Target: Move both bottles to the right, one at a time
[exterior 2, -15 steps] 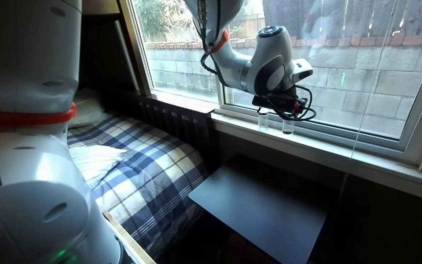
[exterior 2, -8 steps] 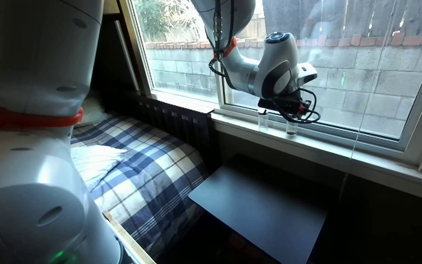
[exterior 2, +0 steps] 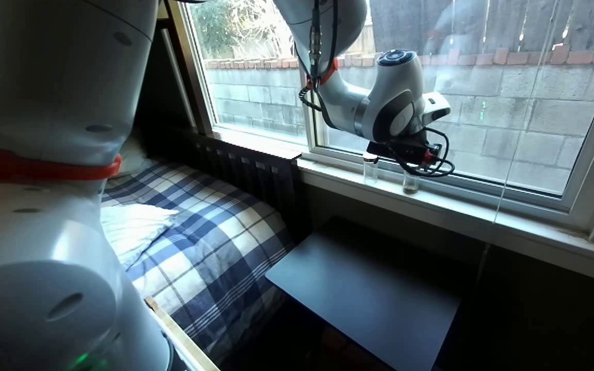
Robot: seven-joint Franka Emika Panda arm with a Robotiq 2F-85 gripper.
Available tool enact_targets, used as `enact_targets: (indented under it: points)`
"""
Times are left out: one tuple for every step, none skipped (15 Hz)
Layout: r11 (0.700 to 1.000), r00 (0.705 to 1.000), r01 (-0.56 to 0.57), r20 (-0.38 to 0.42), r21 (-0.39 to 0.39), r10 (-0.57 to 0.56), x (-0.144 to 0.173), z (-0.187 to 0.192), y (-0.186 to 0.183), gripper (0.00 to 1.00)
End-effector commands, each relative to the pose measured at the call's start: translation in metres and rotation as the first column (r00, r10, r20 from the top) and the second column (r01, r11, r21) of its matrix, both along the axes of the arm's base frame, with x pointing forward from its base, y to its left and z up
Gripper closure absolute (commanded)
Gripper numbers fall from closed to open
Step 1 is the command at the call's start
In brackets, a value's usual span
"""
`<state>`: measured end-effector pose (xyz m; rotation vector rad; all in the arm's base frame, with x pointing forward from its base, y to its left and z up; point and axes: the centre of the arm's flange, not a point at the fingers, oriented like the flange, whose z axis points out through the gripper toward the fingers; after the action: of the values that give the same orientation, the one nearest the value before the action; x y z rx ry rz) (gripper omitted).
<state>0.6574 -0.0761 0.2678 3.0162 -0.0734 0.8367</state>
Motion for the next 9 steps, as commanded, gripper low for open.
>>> enact_targets:
  points:
    - [1.000, 0.999, 0.004, -0.053, -0.019, -0.005, -0.012, 0.035, 0.012, 0.05]
    - [0.999, 0.997, 0.014, -0.072, -0.047, -0.018, -0.019, 0.048, 0.015, 0.00]
    - [0.997, 0.997, 0.021, -0.072, -0.077, -0.027, -0.021, 0.060, 0.015, 0.00]
    - [0.991, 0.991, 0.048, -0.121, -0.123, -0.063, -0.033, 0.080, 0.016, 0.00]
    - [0.986, 0.984, 0.052, -0.158, -0.157, -0.077, -0.042, 0.094, 0.015, 0.00]
    - [0.982, 0.974, 0.039, -0.215, -0.183, -0.078, -0.059, 0.110, 0.015, 0.00]
    - [0.979, 0.960, 0.019, -0.269, -0.203, -0.075, -0.070, 0.123, 0.016, 0.00]
    - [0.982, 0.944, -0.031, -0.328, -0.185, -0.032, -0.090, 0.134, 0.022, 0.00]
    - [0.983, 0.926, -0.063, -0.377, -0.170, -0.006, -0.106, 0.142, 0.030, 0.00]
